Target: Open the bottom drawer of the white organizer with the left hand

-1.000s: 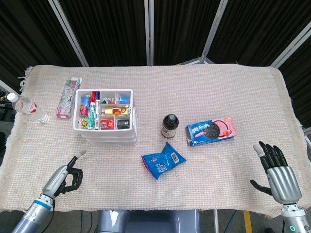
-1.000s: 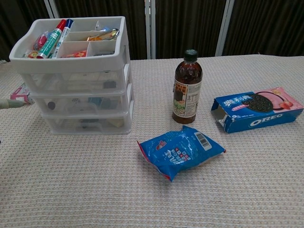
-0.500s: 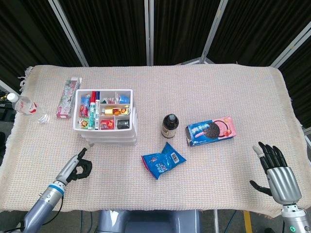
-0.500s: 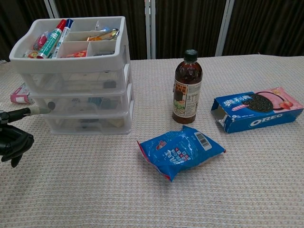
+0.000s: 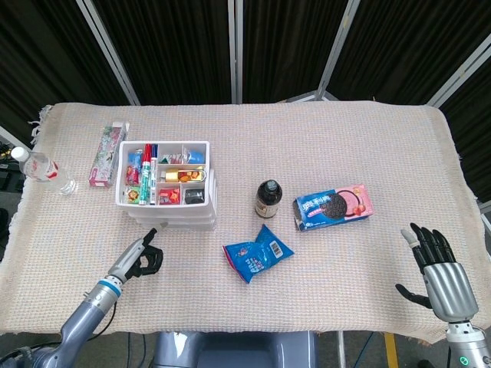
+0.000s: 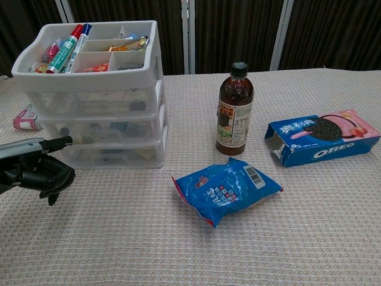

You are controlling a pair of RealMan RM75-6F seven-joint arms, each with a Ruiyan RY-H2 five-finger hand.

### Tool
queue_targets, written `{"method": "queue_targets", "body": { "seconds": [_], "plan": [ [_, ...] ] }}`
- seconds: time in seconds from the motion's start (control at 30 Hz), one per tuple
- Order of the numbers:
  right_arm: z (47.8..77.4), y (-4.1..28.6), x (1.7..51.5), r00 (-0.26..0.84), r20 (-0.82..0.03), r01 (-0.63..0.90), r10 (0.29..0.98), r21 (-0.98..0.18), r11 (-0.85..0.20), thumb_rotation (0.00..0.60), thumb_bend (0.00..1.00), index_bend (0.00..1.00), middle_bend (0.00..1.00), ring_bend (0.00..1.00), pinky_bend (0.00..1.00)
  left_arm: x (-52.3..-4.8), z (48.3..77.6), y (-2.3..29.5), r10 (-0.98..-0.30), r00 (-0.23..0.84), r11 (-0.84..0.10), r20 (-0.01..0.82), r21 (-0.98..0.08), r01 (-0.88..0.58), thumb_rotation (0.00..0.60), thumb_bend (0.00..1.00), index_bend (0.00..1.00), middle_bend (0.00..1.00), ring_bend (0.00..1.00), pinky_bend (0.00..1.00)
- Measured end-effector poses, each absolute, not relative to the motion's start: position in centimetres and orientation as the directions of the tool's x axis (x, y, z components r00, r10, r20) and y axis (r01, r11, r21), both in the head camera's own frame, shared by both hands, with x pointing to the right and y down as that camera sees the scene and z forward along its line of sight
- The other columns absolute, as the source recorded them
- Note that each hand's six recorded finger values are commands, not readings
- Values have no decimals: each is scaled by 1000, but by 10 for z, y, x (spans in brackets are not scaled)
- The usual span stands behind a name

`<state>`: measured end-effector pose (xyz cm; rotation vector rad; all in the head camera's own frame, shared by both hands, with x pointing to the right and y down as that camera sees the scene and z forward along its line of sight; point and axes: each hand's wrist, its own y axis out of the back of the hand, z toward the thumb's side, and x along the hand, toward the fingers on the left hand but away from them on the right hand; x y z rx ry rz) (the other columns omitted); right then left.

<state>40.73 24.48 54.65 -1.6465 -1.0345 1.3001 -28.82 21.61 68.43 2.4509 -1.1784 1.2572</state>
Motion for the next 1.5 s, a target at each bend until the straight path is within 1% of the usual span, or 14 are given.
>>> {"method": "queue_targets", "body": {
  "seconds": [0.33,0.57,0.83,1.5],
  "plan": [
    [547,245,407,148,-344,127,927,-923,-363,600,19,0,0,0,0,-274,690,208,-576,340,-685,743,-211,-697,600,732,0,740,749,594],
    [547,245,406,149,-344,125,927,-923,-363,600,19,0,0,0,0,-262,691,206,-556,368,-678,745,-150,-719,600,731,0,740,749,594],
    [547,245,407,149,-343,125,928,-924,-361,600,19,0,0,0,0,-253,691,206,-554,394,-660,733,-99,-745,600,731,0,740,749,594],
    [548,245,406,150,-345,125,927,-923,-364,600,19,0,0,0,0,-243,699,205,-547,408,-657,730,-73,-750,600,731,0,740,749,594]
  ]
}}
